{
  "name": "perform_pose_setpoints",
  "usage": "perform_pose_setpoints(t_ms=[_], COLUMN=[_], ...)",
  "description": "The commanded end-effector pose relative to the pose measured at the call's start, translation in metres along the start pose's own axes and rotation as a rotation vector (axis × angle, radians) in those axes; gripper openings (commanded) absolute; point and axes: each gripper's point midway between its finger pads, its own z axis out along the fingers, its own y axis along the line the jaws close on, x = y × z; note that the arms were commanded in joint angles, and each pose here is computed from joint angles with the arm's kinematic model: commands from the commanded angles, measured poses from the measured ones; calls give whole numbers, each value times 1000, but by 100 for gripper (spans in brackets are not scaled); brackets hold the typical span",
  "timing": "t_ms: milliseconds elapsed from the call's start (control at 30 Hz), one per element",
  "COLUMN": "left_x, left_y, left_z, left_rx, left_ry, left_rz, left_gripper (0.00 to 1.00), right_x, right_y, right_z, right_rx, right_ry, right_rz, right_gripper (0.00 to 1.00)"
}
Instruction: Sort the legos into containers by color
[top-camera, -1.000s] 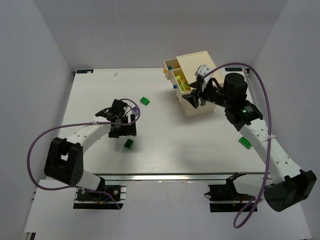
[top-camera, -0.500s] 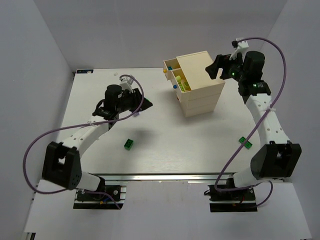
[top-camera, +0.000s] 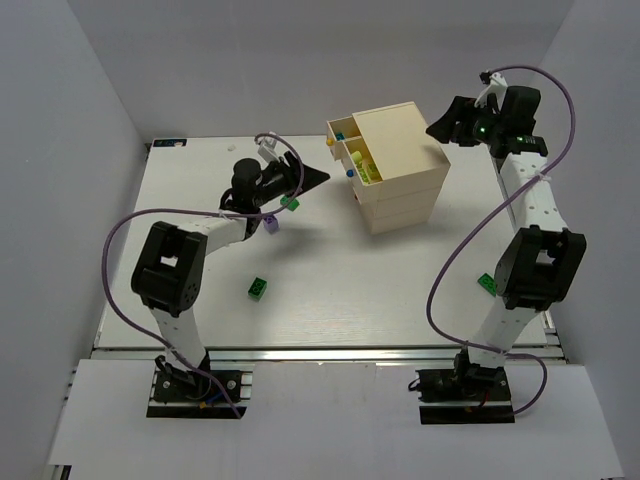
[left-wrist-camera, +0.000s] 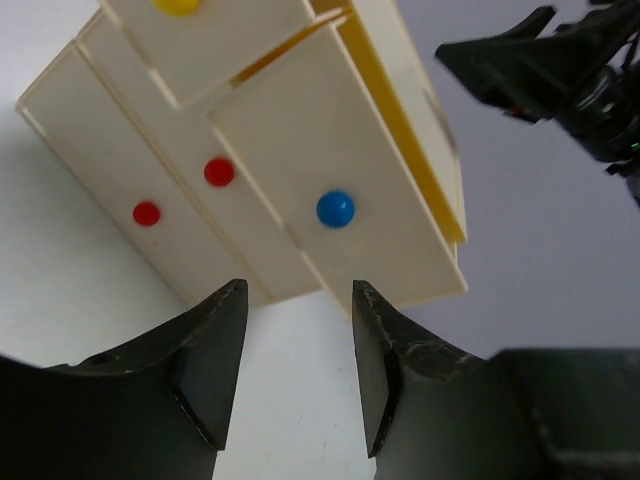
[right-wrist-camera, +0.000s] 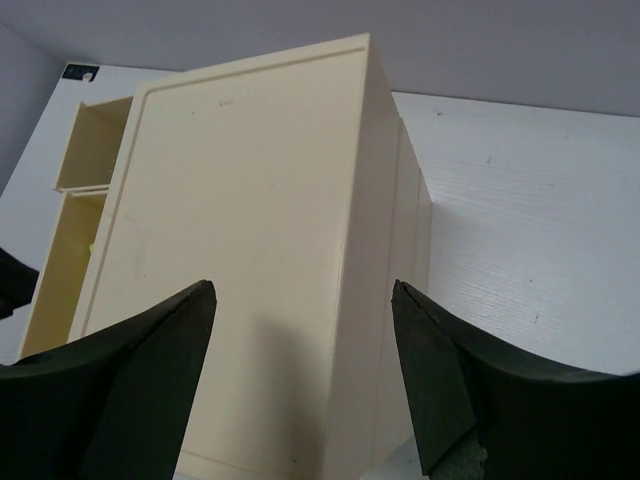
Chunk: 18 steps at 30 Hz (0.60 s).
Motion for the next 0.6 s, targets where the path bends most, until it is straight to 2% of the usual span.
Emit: perform_pose_setpoints(t_ms=[0, 67, 367, 567], left_x=[-29, -26, -10, -6], left_y=[-46, -35, -46, -48], left_z=[17, 27, 62, 83], left_rx=[176, 176, 238, 223], left_ry=[-73, -58, 1, 5], left_rz=[18, -9, -39, -54], left_gripper=[56, 56, 58, 54], right_x=[-5, 6, 28, 38], right_y=[9, 9, 9, 13], right_z=[1, 8, 16, 16], right_rx=[-81, -129, -223, -257], right_ry=[13, 42, 89, 114], right_rz=[23, 49, 113, 136], right_gripper=[75, 73, 63, 49])
